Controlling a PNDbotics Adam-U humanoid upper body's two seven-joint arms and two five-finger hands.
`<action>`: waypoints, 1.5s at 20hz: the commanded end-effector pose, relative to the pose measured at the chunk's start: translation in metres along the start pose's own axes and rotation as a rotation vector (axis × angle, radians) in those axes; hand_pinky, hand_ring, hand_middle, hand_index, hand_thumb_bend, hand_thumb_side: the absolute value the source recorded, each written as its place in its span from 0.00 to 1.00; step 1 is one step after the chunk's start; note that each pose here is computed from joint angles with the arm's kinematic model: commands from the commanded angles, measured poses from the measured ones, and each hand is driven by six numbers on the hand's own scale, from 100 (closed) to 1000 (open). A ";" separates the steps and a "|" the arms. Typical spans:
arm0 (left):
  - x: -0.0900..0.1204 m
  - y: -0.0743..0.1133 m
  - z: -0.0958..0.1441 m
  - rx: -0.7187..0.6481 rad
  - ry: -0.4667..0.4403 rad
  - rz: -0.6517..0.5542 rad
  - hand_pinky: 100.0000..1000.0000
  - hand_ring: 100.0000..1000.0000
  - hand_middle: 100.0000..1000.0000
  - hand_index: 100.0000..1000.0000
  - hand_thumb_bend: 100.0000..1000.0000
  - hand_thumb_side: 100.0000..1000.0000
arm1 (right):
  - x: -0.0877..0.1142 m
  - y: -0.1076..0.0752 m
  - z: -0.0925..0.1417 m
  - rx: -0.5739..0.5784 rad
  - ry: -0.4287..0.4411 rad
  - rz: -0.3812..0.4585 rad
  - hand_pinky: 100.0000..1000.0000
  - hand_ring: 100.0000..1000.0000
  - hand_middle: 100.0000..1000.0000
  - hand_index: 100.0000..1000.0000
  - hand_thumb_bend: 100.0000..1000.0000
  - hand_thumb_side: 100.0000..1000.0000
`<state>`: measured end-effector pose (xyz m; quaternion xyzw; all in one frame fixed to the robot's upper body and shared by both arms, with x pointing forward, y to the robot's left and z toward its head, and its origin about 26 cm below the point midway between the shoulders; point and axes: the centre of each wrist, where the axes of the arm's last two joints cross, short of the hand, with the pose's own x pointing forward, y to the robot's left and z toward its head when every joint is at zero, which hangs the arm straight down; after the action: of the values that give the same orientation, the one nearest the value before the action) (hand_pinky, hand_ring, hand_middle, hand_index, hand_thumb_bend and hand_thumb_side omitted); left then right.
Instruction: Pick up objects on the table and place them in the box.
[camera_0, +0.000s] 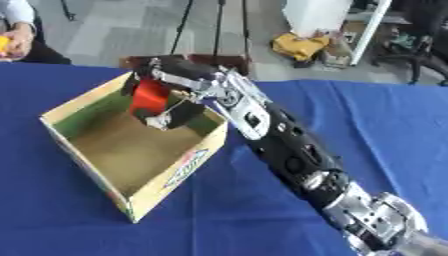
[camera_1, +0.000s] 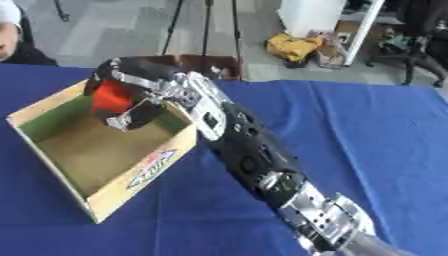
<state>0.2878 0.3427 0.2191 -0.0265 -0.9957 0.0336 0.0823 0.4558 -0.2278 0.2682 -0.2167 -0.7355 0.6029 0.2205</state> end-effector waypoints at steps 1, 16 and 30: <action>0.004 -0.002 -0.010 -0.024 -0.030 0.009 0.46 0.71 0.82 0.88 0.00 0.87 | -0.001 -0.004 -0.005 -0.001 -0.021 0.042 0.29 0.30 0.54 0.74 0.00 0.00; 0.003 -0.002 -0.012 -0.024 -0.034 0.007 0.46 0.71 0.82 0.88 0.00 0.88 | -0.005 0.029 -0.006 0.118 -0.076 0.105 0.35 0.37 0.65 0.78 0.00 0.00; 0.003 -0.002 -0.010 -0.021 -0.026 0.003 0.46 0.71 0.82 0.88 0.00 0.88 | -0.003 0.021 -0.002 0.120 -0.180 0.073 0.71 0.72 0.88 0.88 0.53 0.48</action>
<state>0.2892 0.3406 0.2210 -0.0308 -0.9956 0.0329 0.0821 0.4633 -0.2198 0.2317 -0.1697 -0.7000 0.6748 0.1609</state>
